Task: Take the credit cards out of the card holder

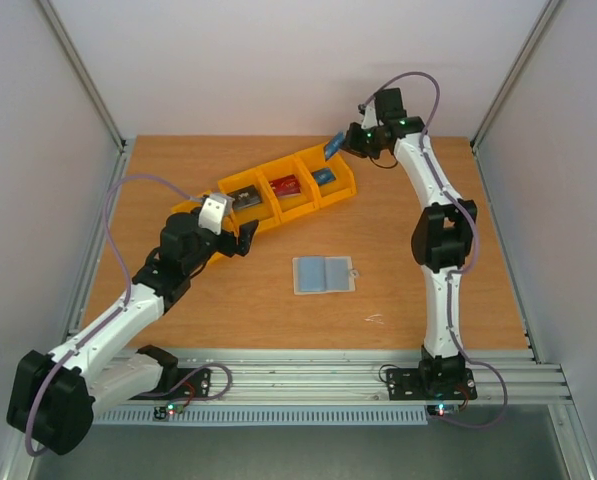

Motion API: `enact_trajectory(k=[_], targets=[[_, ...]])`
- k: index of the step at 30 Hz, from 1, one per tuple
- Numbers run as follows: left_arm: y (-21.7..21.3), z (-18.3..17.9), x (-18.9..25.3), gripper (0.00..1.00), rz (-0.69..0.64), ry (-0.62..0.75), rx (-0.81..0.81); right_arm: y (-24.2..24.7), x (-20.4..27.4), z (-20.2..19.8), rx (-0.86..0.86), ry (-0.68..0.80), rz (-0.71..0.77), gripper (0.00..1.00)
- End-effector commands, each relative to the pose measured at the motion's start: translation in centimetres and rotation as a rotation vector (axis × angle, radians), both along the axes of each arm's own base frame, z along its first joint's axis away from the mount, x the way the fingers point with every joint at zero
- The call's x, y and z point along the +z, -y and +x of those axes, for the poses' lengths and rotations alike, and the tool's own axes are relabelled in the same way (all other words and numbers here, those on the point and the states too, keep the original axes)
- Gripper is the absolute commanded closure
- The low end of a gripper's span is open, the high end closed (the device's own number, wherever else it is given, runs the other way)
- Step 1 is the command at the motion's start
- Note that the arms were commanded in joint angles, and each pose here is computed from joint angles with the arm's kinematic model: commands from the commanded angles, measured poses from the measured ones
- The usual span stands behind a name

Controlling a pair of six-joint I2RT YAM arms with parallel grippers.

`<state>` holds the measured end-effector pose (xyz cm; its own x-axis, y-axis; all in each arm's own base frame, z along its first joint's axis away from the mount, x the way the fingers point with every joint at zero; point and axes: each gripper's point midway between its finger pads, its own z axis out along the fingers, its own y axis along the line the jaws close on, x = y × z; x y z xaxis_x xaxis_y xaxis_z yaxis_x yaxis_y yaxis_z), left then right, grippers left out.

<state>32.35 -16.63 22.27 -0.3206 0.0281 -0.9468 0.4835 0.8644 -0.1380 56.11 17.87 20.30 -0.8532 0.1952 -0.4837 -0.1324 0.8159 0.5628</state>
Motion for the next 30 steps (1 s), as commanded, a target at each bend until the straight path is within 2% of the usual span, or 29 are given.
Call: enact_trajectory(k=[1, 6, 11, 18, 22, 30], targets=[[-1.4, 0.7, 0.2, 0.01, 0.0, 0.032, 0.072, 0.2, -3.1, 2.4, -0.044, -0.05, -0.026, 0.99], [-1.5, 1.3, -0.6, 0.01, 0.015, 0.017, 0.084, -1.3, -5.3, 3.3, 0.012, -0.059, 0.003, 0.99], [-1.4, 1.9, -1.0, 0.01, 0.021, 0.016, 0.086, -3.0, -6.6, 2.3, 0.097, -0.09, 0.012, 0.99], [-1.1, 2.3, -1.4, 0.01, 0.023, 0.004, 0.079, -3.5, -9.8, 1.0, 0.121, -0.192, 0.017, 0.99], [-1.0, 2.5, -1.4, 0.01, 0.028, 0.004, 0.078, -4.3, -10.4, 1.1, 0.138, -0.208, 0.051, 0.99], [-1.0, 2.5, -1.4, 0.01, 0.036, 0.008, 0.075, -3.8, -11.3, 1.4, 0.109, -0.208, -0.005, 0.98]])
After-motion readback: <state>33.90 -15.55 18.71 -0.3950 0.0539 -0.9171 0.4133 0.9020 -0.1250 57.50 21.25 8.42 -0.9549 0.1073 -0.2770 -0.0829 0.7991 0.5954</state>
